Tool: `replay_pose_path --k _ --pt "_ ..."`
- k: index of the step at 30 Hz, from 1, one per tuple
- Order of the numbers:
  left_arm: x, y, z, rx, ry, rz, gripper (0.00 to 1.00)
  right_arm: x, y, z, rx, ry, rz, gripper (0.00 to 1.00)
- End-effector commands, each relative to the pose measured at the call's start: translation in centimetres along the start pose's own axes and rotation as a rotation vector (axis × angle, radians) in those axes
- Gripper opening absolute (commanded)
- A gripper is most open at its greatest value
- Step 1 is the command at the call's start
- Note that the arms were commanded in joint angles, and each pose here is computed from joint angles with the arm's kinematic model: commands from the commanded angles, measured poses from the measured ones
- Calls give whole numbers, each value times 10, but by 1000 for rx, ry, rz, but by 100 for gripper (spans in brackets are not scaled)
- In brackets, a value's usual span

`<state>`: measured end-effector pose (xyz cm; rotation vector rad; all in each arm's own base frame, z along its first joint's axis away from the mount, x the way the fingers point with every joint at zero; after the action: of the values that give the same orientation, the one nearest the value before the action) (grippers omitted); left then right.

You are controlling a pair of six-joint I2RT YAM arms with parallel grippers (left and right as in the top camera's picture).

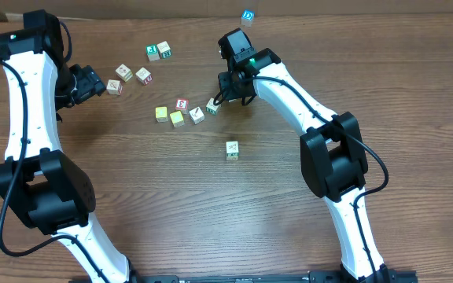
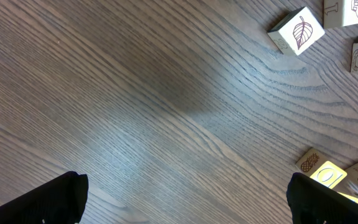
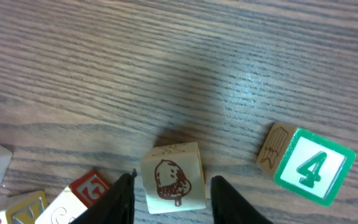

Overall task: Form a tower
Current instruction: 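Lower the right gripper onto the X acorn block and close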

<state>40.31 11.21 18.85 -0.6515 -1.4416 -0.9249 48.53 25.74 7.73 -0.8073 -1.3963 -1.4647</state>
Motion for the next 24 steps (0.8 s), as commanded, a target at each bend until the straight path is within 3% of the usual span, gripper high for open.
replay_pose_path --k 1,20,24 --pt "10 2 -1 -3 -11 -27 100 15 12 6 13 26 -42 43" --pt "10 2 -1 -3 -11 -27 99 -3 4 2 38 25 -55 46" --pt "10 2 -1 -3 -11 -27 100 -4 2 1 38 17 -46 39"
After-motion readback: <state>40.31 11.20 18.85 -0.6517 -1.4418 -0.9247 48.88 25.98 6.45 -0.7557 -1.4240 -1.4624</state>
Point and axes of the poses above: each gripper's point midway between its finger pads, its own x axis back along the fingers, its own z axis along the line the jaws close on, y = z × x, the point moved 4 cm from there along x, back along the fingers, and after that the axes turned 7 degrees about -x, right-handed, at the moved point
